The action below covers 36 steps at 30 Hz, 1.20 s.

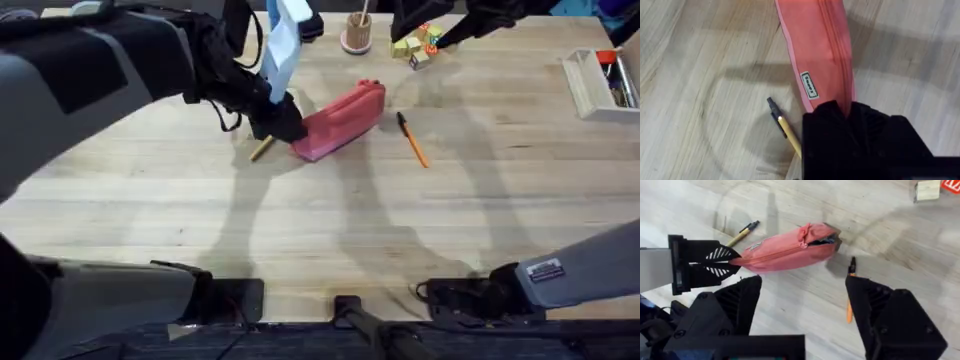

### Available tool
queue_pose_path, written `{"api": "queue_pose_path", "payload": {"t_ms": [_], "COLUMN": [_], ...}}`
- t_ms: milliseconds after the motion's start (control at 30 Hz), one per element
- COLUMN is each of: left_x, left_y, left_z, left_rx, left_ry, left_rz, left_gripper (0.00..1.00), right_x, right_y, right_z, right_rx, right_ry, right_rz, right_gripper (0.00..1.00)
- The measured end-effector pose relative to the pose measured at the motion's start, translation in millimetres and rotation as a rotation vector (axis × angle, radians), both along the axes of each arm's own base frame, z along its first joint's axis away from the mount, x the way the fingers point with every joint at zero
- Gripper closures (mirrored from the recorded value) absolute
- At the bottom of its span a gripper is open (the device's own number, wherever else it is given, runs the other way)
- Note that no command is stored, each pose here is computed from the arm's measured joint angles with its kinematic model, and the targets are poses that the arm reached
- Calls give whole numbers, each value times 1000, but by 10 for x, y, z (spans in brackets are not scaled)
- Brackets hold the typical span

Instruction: Unzip the bag, pick up the pens from the table one at a time and place them inside, then zip the bag closed.

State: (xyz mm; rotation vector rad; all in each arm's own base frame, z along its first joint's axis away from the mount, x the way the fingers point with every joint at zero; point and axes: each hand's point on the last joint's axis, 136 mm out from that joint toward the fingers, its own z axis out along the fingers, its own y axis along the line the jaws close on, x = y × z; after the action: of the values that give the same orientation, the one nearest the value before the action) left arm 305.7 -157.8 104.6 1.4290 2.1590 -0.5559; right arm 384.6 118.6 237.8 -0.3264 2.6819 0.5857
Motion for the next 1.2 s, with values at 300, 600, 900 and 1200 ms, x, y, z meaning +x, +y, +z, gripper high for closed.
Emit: {"api": "queue_pose_path", "payload": {"t_ms": [300, 600, 900, 1200], "left_x": [0, 0, -1, -1], "left_y": [0, 0, 0, 0], "left_z": [1, 1, 0, 0], "left_rx": [0, 0, 0, 0], "left_ry": [0, 0, 0, 0], "left_rz": [0, 0, 0, 0], "left_gripper": [959, 959, 960, 959], "right_x": [23, 76, 119, 273], "right_y": [16, 367, 702, 693], "right_z": [14, 124, -50, -701], "right_rx": [4, 22, -79, -156], "right_ry": [-13, -133, -200, -72], "right_rz": [4, 165, 316, 334], "right_gripper": [4, 4, 4, 4]}}
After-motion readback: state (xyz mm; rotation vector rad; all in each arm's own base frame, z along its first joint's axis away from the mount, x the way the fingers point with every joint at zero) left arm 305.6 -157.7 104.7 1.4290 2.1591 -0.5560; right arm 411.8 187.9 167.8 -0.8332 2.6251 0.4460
